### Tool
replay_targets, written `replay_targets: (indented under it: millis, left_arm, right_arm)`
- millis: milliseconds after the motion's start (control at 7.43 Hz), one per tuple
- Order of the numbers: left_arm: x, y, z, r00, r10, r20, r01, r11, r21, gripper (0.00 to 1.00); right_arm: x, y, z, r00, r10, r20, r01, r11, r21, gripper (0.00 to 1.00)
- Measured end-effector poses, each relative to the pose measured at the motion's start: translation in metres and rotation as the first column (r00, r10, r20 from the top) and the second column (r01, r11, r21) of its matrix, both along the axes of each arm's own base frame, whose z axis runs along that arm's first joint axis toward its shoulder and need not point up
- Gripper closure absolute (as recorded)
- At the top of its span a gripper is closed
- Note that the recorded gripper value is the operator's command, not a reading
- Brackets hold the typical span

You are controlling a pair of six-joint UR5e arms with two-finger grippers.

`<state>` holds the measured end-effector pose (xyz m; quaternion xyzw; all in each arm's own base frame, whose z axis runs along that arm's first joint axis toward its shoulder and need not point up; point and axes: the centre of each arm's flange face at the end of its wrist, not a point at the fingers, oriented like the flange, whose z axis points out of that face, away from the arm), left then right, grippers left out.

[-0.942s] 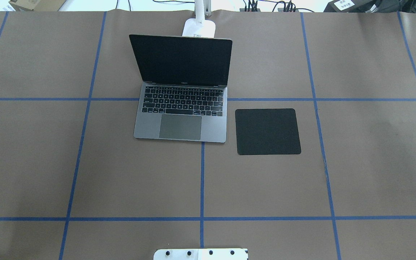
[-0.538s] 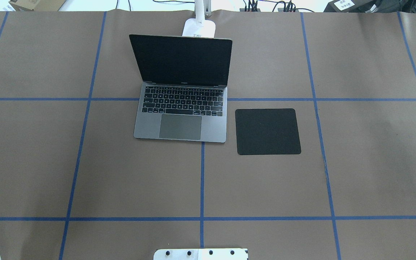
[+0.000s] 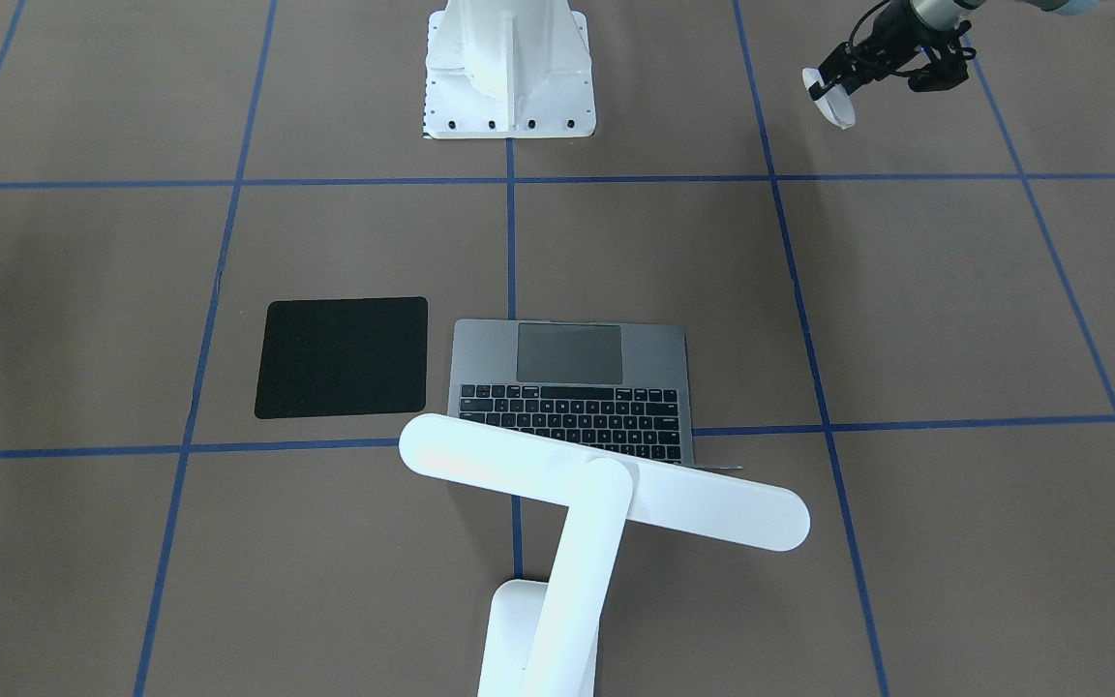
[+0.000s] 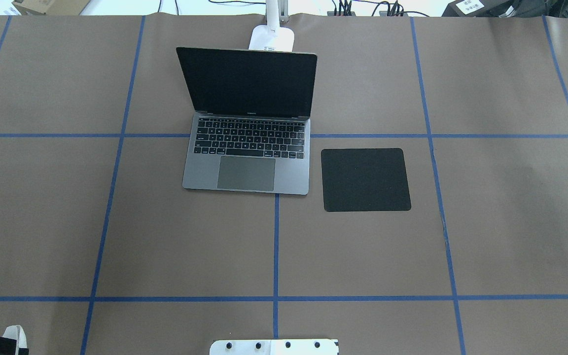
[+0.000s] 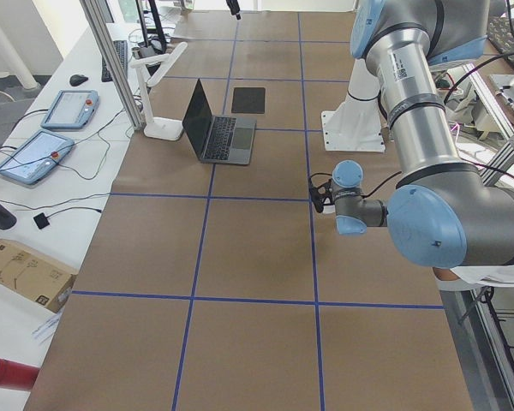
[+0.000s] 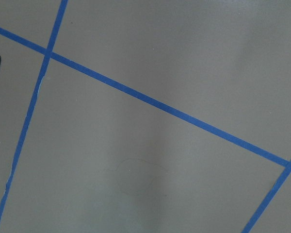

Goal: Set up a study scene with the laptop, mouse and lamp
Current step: 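Carry the white mouse with the left gripper toward the laptop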

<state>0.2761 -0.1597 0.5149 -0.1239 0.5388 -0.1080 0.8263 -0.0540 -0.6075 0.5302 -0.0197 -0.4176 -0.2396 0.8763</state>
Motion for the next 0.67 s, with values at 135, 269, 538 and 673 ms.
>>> replay_targets:
  millis: [135,269,538,673]
  left_arm:
    - [0.012,-0.018,-0.013,1.000,-0.018,-0.019,0.018,1.000,0.012,0.61]
    - [0.025,-0.041,-0.031,0.999,-0.037,-0.038,0.037,0.999,0.012,0.60]
    - [0.062,-0.083,-0.075,0.996,-0.066,-0.057,0.067,0.998,0.008,0.60]
    - [0.085,-0.103,-0.105,0.995,-0.082,-0.057,0.083,0.997,0.008,0.59]
  right_arm:
    - [-0.002,-0.003,0.007,1.000,0.002,0.002,-0.002,1.000,0.003,0.01]
    - [-0.003,-0.005,0.010,1.000,0.006,0.002,-0.006,1.000,0.003,0.01]
    - [-0.004,-0.007,0.010,1.000,0.012,0.000,-0.012,1.000,0.003,0.01]
    - [-0.004,-0.008,0.009,1.000,0.012,-0.002,-0.012,1.000,0.005,0.01]
